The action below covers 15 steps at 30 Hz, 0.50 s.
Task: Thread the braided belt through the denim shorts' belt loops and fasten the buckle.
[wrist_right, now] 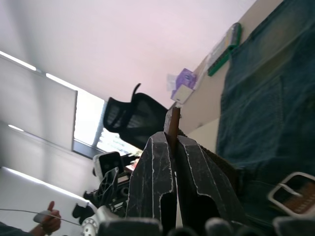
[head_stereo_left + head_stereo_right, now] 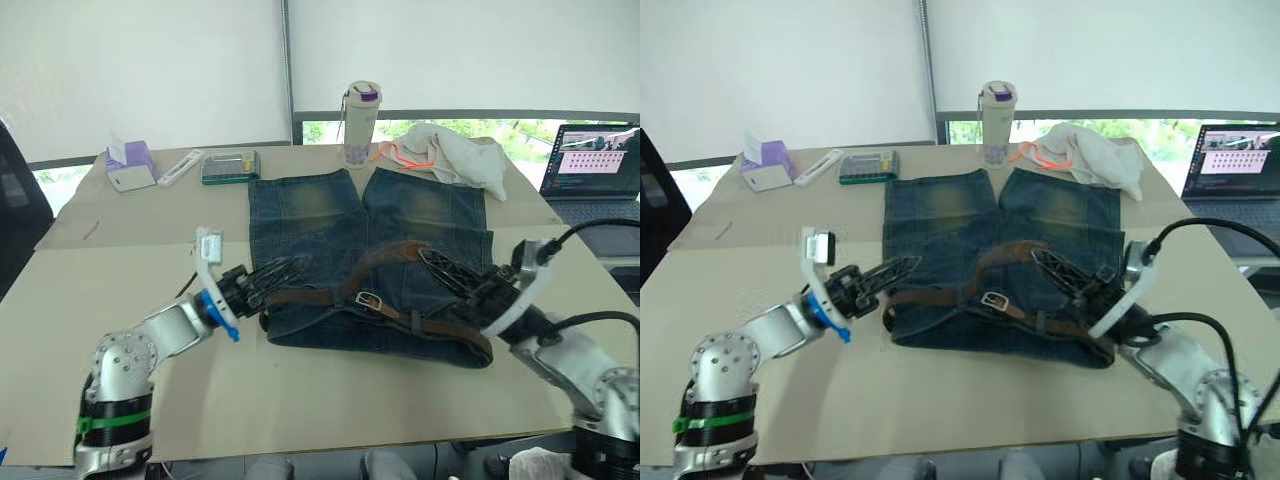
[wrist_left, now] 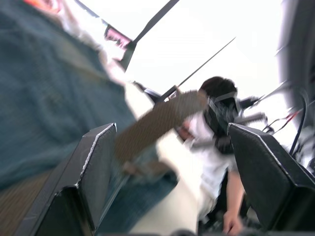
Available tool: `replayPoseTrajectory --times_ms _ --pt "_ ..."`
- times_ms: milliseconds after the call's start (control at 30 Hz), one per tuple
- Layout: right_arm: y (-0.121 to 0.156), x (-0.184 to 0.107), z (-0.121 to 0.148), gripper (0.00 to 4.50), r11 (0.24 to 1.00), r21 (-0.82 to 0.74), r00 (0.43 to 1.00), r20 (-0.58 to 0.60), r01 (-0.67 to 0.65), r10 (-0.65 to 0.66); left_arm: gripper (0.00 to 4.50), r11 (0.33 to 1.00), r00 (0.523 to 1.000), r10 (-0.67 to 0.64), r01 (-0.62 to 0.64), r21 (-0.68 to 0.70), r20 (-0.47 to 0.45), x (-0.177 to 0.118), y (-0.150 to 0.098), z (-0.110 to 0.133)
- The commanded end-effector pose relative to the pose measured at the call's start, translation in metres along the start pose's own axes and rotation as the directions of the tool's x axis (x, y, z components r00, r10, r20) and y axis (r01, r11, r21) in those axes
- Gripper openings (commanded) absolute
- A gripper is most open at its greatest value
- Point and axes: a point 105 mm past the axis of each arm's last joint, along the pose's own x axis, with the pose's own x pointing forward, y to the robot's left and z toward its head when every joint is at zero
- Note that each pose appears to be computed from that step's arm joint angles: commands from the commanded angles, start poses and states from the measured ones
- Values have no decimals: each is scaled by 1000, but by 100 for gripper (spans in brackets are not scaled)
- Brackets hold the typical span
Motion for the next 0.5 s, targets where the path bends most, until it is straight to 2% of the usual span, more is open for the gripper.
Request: replayPoseTrajectory --times_ms 33,200,267,367,500 --pt "30 19 -6 0 993 46 993 49 -106 104 387 986 988 -134 140 -94 73 23 -36 7" --pt "36 30 -14 0 992 77 993 74 -101 95 387 928 982 -111 157 -338 151 27 -40 0" --pt "33 31 -17 0 993 74 994 77 -87 82 387 903 990 -79 121 -412 116 26 -38 -16" --pt "31 28 -17 0 995 64 994 83 -80 74 387 897 998 -53 62 -438 32 24 -36 -38" --pt "31 25 -15 0 995 55 993 82 -87 82 387 885 998 -57 54 -463 7 28 -33 -45"
